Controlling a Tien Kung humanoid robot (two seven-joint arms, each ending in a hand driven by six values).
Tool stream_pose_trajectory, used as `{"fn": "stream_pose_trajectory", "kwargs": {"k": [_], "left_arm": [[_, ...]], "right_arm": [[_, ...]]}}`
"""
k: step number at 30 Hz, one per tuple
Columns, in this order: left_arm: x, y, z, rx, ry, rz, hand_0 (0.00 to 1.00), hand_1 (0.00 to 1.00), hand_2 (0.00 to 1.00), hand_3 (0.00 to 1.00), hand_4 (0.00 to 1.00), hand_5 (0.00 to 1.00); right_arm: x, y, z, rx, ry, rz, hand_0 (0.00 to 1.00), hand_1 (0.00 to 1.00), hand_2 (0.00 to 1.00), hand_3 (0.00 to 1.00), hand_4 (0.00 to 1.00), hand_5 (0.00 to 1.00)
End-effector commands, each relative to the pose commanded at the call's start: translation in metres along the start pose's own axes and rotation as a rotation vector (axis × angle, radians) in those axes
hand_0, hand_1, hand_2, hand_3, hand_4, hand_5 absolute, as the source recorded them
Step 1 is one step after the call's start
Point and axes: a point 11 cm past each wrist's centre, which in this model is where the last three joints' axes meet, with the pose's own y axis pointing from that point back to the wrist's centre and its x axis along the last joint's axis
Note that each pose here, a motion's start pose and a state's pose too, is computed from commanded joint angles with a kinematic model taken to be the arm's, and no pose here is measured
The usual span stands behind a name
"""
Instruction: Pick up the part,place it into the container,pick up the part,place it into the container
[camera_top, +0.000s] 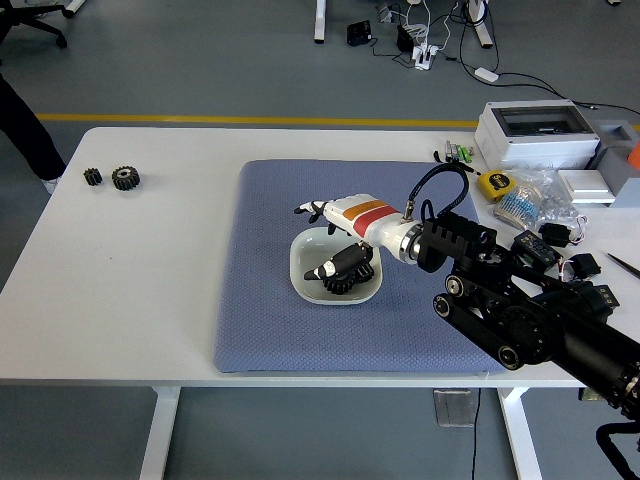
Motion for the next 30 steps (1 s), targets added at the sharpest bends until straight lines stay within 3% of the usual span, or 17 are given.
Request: {"fn": "stream_pose_trajectory", "kwargs": {"k": [4,5,9,12,16,17,20,22,23,28,29,30], "left_arm": [[0.002,0.0,-0.002,0.005,-0.001,0.004,0.712,0.672,0.672,0.566,0.601,0.571],[0.002,0.0,-0.003,0.005,-0.002,0.004,0.711,0.672,0.672,0.567,0.602,0.571],[0.002,0.0,-0.003,0.004,-0.003,0.005,0.711,0.672,0.672,0.567,0.602,0.571],[0.002,0.0,-0.002,0.002,-0.002,0.004,0.712,0.672,0.672,0.566,0.601,0.571],[0.001,0.0,-0.003,0.003,-0.002,0.002,0.712,0.672,0.672,0.566,0.601,0.571],[0.001,0.0,-0.003,0.003,-0.002,0.002,0.712,0.672,0.672,0.566,0.602,0.571],[0.001,0.0,-0.007,0.01,-0.003,0.002,0.712,0.672,0.672,0.566,0.602,0.571],[0.001,0.0,-0.008,0.013,-0.004,0.003,0.712,0.672,0.672,0.566,0.602,0.571],[0.001,0.0,-0.009,0.014,-0.005,0.003,0.712,0.672,0.671,0.567,0.602,0.572],[0.002,0.0,-0.004,0.001,-0.008,0.002,0.712,0.672,0.671,0.567,0.602,0.572],[0.002,0.0,-0.003,-0.002,-0.009,0.002,0.711,0.672,0.672,0.566,0.601,0.571],[0.002,0.0,-0.002,-0.004,-0.009,0.002,0.711,0.672,0.672,0.566,0.601,0.571]], "right_arm": [[0.027,0.008,0.015,-0.031,0.017,0.07,0.399,0.558,0.782,0.881,0.998,0.497],[0.032,0.01,0.021,-0.047,0.019,0.081,0.397,0.552,0.761,0.822,0.998,0.5],[0.045,0.024,0.059,-0.149,0.004,0.119,0.397,0.552,0.761,0.822,0.998,0.5],[0.048,0.042,0.093,-0.237,-0.062,0.159,0.444,0.568,0.746,0.793,0.998,0.504],[0.045,0.079,0.14,-0.357,-0.258,0.27,0.444,0.568,0.746,0.793,0.998,0.504],[0.044,0.088,0.149,-0.379,-0.31,0.304,0.692,0.674,0.769,0.782,0.998,0.527],[0.043,0.119,0.175,-0.429,-0.46,0.404,0.692,0.674,0.769,0.782,0.998,0.527],[0.043,0.136,0.187,-0.444,-0.562,0.461,0.692,0.674,0.769,0.782,0.998,0.527],[0.042,0.142,0.191,-0.445,-0.604,0.482,0.762,0.741,0.798,0.784,0.998,0.661],[0.037,0.175,0.203,-0.411,-0.834,0.587,0.762,0.741,0.798,0.784,0.998,0.661],[0.035,0.182,0.205,-0.403,-0.885,0.607,0.773,0.757,0.8,0.792,0.998,0.813],[0.033,0.188,0.207,-0.395,-0.936,0.624,0.773,0.757,0.8,0.792,0.998,0.813]]}}
